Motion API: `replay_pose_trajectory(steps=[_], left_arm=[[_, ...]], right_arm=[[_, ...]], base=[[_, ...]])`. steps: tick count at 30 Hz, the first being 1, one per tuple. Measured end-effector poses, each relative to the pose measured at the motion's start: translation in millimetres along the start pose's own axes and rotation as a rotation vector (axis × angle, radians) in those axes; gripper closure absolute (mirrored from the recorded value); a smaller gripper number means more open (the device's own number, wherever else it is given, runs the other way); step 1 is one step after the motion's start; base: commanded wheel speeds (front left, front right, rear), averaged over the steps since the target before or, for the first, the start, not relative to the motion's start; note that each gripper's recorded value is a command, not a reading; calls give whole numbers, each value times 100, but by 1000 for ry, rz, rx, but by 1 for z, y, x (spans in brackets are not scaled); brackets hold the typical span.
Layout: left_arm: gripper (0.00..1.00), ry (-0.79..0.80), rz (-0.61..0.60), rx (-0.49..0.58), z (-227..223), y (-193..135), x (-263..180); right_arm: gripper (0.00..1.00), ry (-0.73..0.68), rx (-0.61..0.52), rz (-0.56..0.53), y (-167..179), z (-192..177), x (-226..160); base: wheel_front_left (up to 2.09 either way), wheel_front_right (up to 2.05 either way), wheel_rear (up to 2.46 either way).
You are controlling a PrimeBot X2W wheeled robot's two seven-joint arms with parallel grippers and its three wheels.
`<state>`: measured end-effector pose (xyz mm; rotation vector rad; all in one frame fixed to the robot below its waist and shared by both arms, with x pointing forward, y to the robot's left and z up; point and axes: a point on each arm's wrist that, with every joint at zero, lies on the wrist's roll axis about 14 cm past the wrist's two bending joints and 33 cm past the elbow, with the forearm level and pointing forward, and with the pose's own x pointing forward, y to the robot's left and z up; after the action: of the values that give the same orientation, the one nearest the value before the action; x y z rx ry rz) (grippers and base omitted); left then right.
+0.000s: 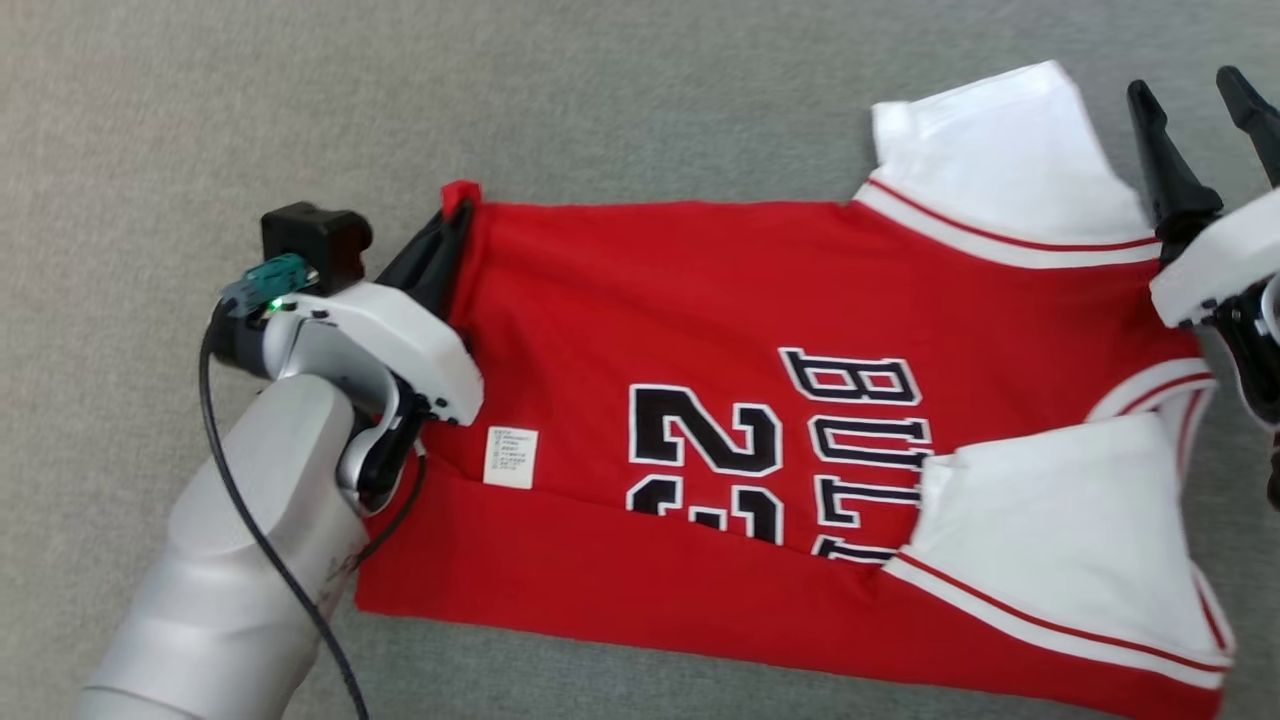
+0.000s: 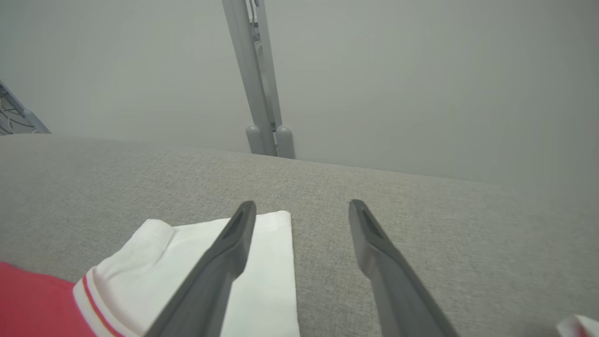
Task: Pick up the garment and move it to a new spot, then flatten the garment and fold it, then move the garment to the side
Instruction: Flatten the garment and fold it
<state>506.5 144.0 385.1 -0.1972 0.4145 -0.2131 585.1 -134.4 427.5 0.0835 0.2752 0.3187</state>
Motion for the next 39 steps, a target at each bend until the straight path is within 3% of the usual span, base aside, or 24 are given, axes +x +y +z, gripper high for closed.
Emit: replay_pose_trajectory(steps=[7,13,14,15,16,21,31,34,36,39], left_arm=[[100,21,17,-6,-11,8,6],[100,22,23,-4,-14,13,8],[100,23,23,-4,-15,13,8],[100,22,22,-6,-15,13,8],[100,23,24,-5,-15,13,8],[100,20,25,-5,-14,13,9],[100,-11,48,-5,-6,22,4],[100,-17,46,-16,-5,21,1],[100,-19,45,-29,-6,20,-3],[100,-26,39,-34,-3,20,-7]], right_arm=[[0,135,-22,34,9,-40,39],[0,224,-64,61,17,-52,57],[43,230,-73,66,18,-52,58],[57,235,-74,66,18,-51,58],[100,242,-77,71,19,-51,58],[100,243,-87,90,22,-48,53],[100,37,-43,143,32,-5,18],[100,-33,9,139,28,7,-1],[100,-61,118,137,30,8,-17],[100,-62,154,119,21,0,-43]], base=[[0,0,0],[0,0,0],[0,0,0],[0,0,0],[0,0,0],[0,0,0],[0,0,0],[0,0,0],[0,0,0],[0,0,0]])
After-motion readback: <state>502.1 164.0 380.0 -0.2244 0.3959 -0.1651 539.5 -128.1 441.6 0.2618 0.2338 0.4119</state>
